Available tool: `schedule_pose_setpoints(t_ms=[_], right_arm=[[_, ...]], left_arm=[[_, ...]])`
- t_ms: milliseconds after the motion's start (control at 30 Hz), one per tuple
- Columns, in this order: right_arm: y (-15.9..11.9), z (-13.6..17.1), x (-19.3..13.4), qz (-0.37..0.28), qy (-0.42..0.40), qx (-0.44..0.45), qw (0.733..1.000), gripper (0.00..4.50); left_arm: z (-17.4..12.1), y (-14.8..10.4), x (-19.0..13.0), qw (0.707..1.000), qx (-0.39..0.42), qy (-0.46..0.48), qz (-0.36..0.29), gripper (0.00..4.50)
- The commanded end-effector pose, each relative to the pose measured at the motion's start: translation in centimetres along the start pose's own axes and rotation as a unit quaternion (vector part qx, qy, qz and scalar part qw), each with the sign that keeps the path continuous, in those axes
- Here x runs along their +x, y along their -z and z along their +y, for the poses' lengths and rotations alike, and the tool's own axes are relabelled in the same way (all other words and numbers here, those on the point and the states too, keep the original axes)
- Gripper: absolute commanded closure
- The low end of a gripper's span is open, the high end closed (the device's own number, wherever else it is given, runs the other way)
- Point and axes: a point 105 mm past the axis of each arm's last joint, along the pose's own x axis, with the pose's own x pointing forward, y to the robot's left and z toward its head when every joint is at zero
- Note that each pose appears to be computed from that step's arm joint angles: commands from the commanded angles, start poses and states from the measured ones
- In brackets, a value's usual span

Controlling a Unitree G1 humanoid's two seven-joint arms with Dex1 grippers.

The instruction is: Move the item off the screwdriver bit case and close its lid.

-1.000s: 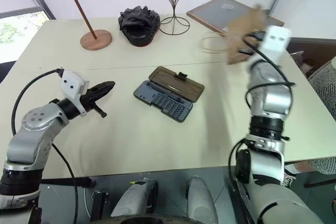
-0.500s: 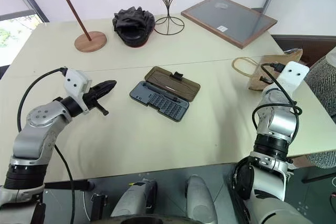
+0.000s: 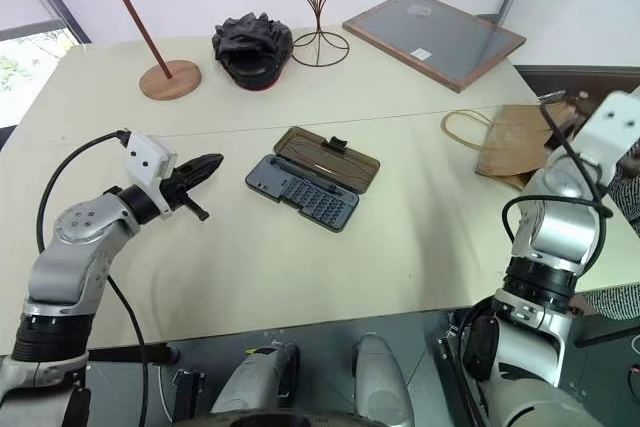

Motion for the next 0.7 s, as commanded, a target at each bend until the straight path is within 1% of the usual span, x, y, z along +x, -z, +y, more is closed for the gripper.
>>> schedule_pose_setpoints(t_ms=[33,100,133,167,200,233,300,333,367,467,533,700], right_arm=[[-4.1,5.6,-0.7,-0.050,-0.168,0.005,0.984,0.04],[-3.2,8.9,-1.7,-0.014,-0.275,-0.033,0.961,0.04],[-2.7,9.6,-2.0,0.002,-0.302,-0.044,0.952,0.04],[-2.3,11.0,-2.8,0.025,-0.357,-0.039,0.933,0.04],[-1.8,12.7,-4.2,0.041,-0.427,-0.061,0.901,0.04],[-1.3,13.7,-5.2,0.052,-0.472,-0.077,0.876,0.04],[0.2,15.7,-7.7,0.082,-0.578,-0.132,0.801,0.04],[0.7,16.2,-8.4,0.092,-0.609,-0.143,0.775,0.04],[0.9,16.7,-8.7,0.097,-0.629,-0.156,0.755,0.04],[1.3,18.3,-9.0,0.122,-0.668,-0.160,0.717,0.04],[2.2,19.3,-9.1,0.137,-0.683,-0.165,0.698,0.04],[4.5,20.8,-9.4,0.177,-0.694,-0.168,0.677,0.04]], left_arm=[[0.0,-1.2,0.2,1.000,0.017,0.002,-0.021,4.50],[-0.1,-1.2,0.3,1.000,0.017,0.002,-0.022,4.50],[-0.1,-1.2,0.4,1.000,0.017,0.002,-0.022,4.50],[-0.1,-1.2,0.5,1.000,0.016,0.003,-0.022,4.50],[-0.1,-1.1,0.6,1.000,0.017,0.003,-0.022,4.50],[0.0,-1.1,0.6,1.000,0.017,0.004,-0.022,4.50],[0.0,-1.1,0.8,1.000,0.017,0.005,-0.024,4.50],[0.0,-1.2,0.9,1.000,0.018,0.005,-0.025,4.50],[0.0,-1.2,1.0,0.999,0.018,0.005,-0.026,4.50],[0.0,-1.2,1.1,0.999,0.018,0.003,-0.030,4.50],[0.0,-1.2,1.0,0.999,0.020,-0.001,-0.031,4.50],[0.1,-1.1,0.4,0.999,0.022,-0.017,-0.030,4.50]])
